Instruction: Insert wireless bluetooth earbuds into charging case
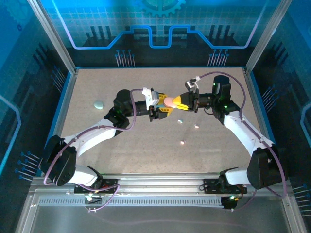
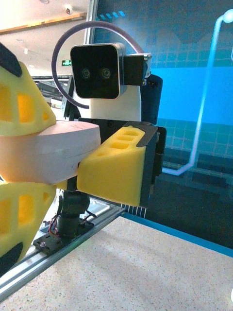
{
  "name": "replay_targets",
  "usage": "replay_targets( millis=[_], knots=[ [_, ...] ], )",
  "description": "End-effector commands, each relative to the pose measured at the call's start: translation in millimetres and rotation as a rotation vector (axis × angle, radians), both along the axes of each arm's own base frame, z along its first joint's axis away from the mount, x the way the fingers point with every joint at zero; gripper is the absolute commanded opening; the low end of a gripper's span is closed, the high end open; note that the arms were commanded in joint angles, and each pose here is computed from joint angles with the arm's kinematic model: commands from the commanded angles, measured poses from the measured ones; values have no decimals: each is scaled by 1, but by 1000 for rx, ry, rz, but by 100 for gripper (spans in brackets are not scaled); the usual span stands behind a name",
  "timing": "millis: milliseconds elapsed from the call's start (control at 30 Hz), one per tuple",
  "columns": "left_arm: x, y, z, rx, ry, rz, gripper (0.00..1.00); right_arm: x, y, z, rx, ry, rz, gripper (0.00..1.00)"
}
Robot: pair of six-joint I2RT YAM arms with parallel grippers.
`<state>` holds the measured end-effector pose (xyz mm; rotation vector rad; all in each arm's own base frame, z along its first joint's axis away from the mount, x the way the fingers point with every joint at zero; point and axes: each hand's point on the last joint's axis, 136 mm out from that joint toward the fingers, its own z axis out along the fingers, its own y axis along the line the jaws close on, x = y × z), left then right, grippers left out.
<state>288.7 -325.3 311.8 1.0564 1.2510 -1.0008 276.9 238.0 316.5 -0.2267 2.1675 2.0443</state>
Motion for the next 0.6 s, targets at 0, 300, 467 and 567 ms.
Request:
replay_targets(
  millis=[0,300,467,567],
  knots=[
    [-6,-7,17,-33,-35,-54,46,-5,11,13,7,-57,28,12],
    [-6,-6,16,-33,-34,-47,34,-3,11,5,-18,-45,17,16],
    [-6,-5,14,-30,-28,-42,32,-1,2,-3,-110,-65,-41,31],
    [-6,-4,11,-27,-11,-34,32,2,-7,0,-169,-117,-92,45]
  ],
)
